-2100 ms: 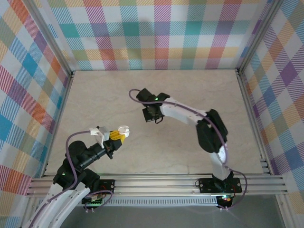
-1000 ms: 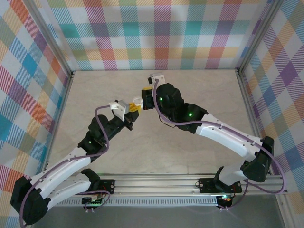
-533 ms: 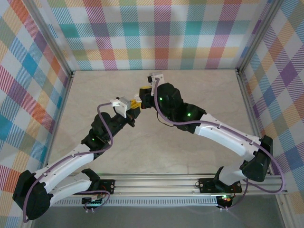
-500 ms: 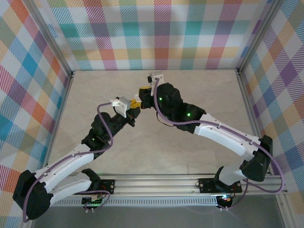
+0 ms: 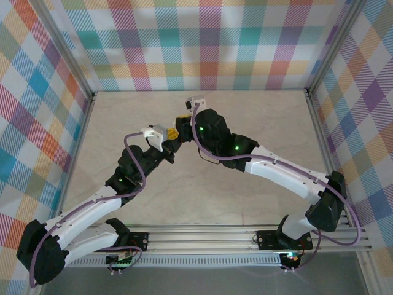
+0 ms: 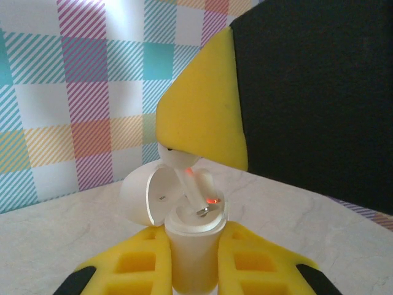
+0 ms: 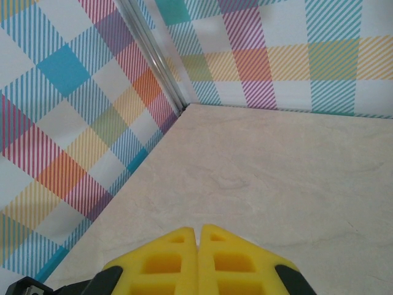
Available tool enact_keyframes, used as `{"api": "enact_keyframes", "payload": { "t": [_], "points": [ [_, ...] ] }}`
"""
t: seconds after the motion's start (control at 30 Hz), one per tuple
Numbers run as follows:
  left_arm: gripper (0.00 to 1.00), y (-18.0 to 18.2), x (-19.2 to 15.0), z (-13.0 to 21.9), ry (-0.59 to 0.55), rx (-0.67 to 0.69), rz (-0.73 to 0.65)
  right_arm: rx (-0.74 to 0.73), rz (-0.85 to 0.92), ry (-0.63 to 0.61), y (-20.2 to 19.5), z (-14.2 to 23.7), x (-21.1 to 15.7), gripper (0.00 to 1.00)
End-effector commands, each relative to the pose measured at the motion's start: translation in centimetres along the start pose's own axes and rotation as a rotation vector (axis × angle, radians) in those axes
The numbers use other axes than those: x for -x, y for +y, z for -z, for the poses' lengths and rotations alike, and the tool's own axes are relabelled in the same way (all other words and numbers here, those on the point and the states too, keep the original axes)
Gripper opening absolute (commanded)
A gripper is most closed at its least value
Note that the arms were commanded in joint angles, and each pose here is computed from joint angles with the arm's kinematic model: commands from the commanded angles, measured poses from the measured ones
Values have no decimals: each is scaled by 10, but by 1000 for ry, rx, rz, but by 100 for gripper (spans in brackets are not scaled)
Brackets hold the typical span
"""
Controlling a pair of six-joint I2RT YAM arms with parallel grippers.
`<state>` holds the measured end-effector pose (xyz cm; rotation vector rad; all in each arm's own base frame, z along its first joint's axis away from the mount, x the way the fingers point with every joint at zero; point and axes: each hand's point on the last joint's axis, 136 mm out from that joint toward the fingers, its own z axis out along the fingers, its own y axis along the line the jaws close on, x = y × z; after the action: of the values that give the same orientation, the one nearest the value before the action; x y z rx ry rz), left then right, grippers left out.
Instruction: Insert the wireless bluetooth earbuds into the charging case
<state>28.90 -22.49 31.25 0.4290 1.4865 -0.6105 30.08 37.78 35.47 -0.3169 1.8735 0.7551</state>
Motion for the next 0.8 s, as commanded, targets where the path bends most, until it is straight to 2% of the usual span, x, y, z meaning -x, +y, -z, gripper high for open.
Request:
{"api": "enact_keyframes", "payload": {
  "t": [0.0, 0.47, 0.77],
  "points": [
    [0, -8, 35, 3, -102, -20, 12, 3, -12, -11, 2, -1, 1, 0],
    [0, -8, 34, 2, -95, -20, 15, -35, 43, -46, -3, 0, 9, 0],
    [0, -7, 37, -1, -99, -15, 16, -15, 55, -15, -2, -1, 0, 0]
  ]
}}
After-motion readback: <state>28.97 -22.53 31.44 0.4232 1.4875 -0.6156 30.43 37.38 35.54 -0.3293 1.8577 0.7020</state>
